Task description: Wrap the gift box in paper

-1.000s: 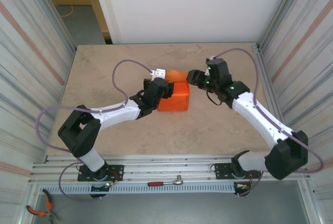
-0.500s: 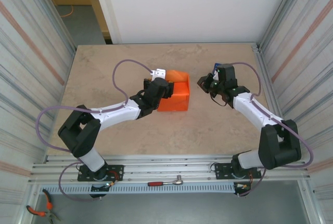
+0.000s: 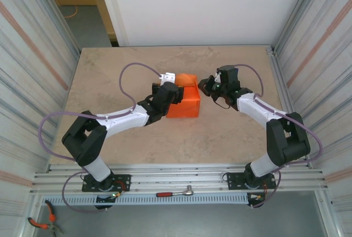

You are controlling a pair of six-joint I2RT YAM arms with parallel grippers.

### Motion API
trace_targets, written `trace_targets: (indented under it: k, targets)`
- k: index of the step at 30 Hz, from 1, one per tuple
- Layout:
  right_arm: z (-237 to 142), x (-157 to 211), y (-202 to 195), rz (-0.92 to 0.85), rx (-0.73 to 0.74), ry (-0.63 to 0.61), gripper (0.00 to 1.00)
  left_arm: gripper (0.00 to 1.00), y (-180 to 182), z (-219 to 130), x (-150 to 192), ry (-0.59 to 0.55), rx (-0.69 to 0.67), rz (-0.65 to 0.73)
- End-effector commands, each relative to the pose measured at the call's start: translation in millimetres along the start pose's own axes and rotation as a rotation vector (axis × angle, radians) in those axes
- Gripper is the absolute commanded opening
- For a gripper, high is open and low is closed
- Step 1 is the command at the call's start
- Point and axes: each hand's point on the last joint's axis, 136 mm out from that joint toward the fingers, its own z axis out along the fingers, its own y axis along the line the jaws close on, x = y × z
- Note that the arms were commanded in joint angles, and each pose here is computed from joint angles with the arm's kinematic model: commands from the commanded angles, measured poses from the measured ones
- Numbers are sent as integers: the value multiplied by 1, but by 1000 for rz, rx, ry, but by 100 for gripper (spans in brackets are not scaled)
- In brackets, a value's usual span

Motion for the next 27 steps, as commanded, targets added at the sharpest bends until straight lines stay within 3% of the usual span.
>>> trace_targets:
  k: [1,27]
  targets:
    - [-1,-1,25,-20,-66,0,0,86,9,4,23,72,-55,67]
    - [-15,25,21,-58,-45,6,0,86,10,3,25,73,-57,64]
